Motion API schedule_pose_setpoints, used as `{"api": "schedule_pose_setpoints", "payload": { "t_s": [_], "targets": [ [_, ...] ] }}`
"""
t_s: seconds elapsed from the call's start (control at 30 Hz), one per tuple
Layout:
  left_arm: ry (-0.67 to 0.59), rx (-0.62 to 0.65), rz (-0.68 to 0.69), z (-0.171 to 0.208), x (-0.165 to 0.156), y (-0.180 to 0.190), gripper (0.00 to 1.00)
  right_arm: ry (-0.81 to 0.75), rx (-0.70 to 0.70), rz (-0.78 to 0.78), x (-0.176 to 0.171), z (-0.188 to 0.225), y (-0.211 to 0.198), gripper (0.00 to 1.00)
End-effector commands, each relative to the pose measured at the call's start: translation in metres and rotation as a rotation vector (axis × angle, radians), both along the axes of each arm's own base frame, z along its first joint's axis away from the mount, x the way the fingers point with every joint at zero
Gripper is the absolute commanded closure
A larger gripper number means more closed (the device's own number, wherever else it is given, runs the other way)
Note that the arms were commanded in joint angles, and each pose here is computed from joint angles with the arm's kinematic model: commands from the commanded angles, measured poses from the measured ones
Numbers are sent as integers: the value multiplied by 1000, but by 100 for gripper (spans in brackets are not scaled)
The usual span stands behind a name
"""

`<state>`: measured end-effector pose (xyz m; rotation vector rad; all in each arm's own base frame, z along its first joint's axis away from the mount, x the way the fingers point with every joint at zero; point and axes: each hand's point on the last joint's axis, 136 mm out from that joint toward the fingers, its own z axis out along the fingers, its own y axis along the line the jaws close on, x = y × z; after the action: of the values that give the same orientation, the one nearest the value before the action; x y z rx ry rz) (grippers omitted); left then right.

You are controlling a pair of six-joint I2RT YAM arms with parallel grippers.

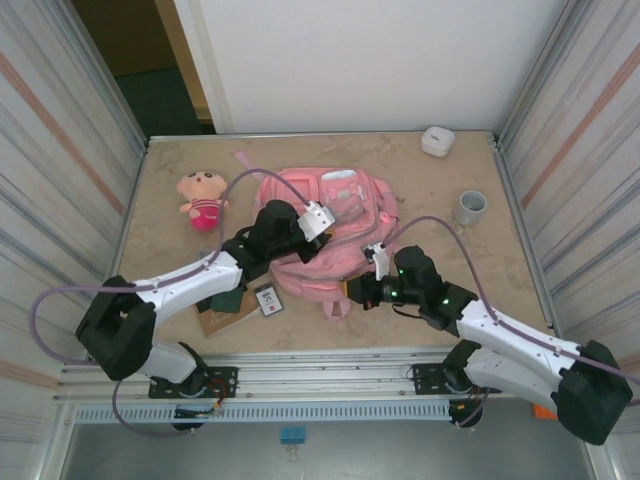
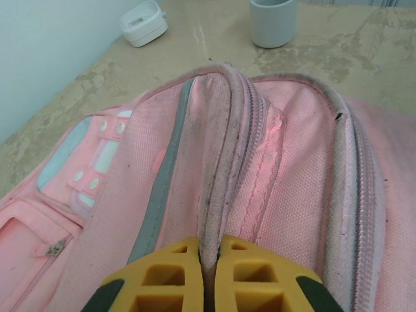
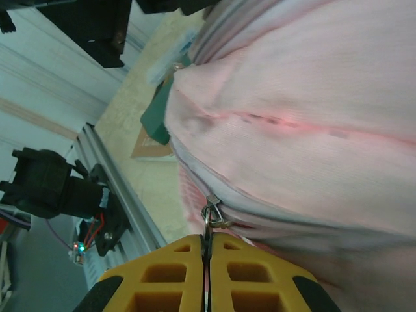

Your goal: Pack the student bag

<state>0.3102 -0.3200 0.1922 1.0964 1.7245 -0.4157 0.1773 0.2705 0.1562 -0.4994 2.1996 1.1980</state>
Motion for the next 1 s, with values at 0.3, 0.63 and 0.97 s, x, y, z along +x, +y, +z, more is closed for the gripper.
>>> {"api": "schedule_pose_setpoints", "payload": {
  "t_s": [0.3, 0.63, 0.97],
  "targets": [
    [-166, -119, -119, 68, 3, -16, 100, -11, 141, -85, 27, 35, 33, 64],
    [-120, -155, -339, 74, -20, -2, 100, 259, 239, -496, 50, 17, -37, 13],
    [-87, -227, -405, 83, -30, -10, 100, 251, 267, -577, 76, 25, -32, 19]
  ]
}}
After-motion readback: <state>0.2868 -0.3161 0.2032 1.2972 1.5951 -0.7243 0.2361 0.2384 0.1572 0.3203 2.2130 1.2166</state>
